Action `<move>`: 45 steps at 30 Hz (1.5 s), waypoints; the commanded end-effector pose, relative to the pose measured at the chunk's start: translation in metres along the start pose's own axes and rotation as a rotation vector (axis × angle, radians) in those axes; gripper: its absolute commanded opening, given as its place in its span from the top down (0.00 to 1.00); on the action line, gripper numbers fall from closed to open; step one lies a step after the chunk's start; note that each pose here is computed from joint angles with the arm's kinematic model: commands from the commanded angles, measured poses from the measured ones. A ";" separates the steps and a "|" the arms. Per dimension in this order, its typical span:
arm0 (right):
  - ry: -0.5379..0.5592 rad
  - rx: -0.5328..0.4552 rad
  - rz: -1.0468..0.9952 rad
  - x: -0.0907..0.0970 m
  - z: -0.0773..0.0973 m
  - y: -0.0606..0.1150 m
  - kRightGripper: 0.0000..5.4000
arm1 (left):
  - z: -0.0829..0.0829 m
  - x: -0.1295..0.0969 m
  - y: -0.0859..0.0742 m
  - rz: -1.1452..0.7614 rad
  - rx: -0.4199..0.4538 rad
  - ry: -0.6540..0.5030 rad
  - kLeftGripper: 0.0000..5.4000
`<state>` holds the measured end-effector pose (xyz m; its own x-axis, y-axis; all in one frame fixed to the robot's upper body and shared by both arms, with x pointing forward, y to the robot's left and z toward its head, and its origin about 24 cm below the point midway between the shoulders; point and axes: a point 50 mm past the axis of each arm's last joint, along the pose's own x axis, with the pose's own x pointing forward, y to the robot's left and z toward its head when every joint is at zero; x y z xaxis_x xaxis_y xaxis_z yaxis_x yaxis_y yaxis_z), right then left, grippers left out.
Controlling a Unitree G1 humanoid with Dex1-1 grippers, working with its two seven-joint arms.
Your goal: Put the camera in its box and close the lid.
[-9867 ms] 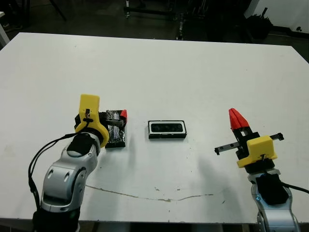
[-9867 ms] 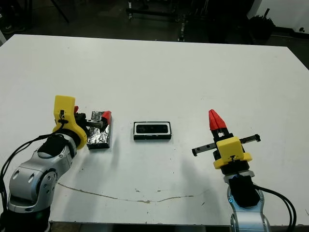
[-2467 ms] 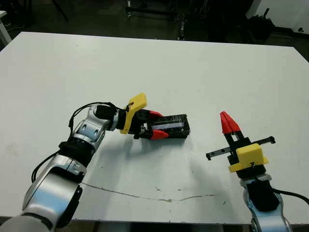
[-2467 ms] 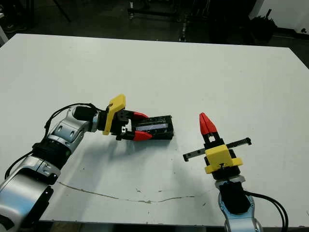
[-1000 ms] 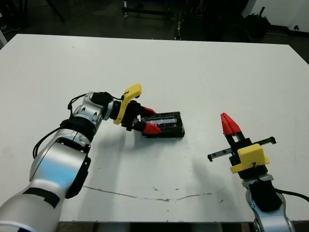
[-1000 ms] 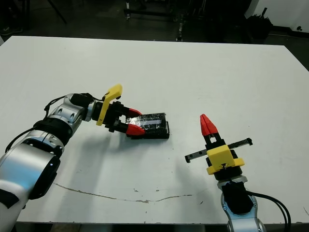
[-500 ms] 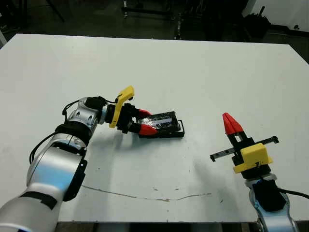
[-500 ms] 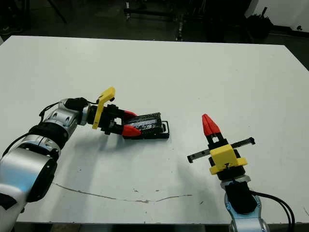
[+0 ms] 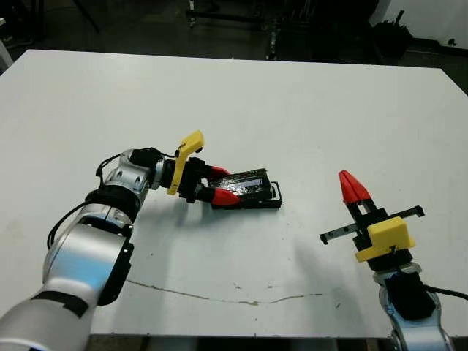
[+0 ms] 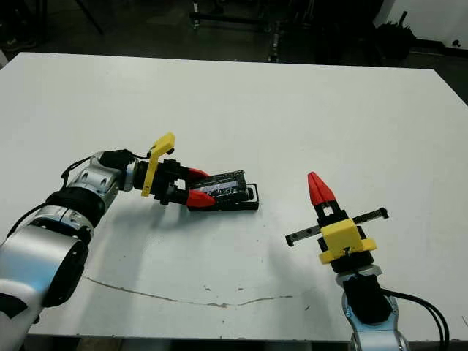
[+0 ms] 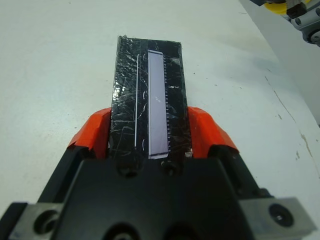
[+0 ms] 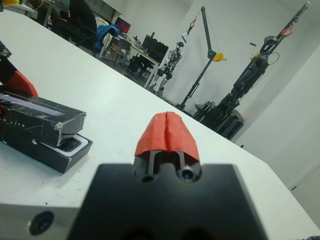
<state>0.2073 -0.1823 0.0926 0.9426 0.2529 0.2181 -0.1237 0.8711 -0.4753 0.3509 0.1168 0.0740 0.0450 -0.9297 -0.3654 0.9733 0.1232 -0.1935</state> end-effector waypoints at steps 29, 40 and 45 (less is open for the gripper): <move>0.027 -0.008 -0.001 -0.006 -0.005 -0.005 1.00 | -0.003 0.061 -0.016 -0.107 -0.004 0.146 0.42; 0.025 0.003 -0.003 -0.007 -0.006 -0.007 1.00 | 0.008 0.083 -0.023 -0.132 0.106 0.169 0.42; 0.028 0.001 -0.004 -0.006 -0.006 -0.007 1.00 | 0.014 0.087 -0.024 -0.132 0.124 0.182 0.42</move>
<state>0.2051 -0.1885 0.0908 0.9479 0.2396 0.2100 -0.1193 0.8781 -0.4635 0.3530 0.0637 0.0764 -0.0042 -0.8657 -0.5006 0.9963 0.0397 -0.0769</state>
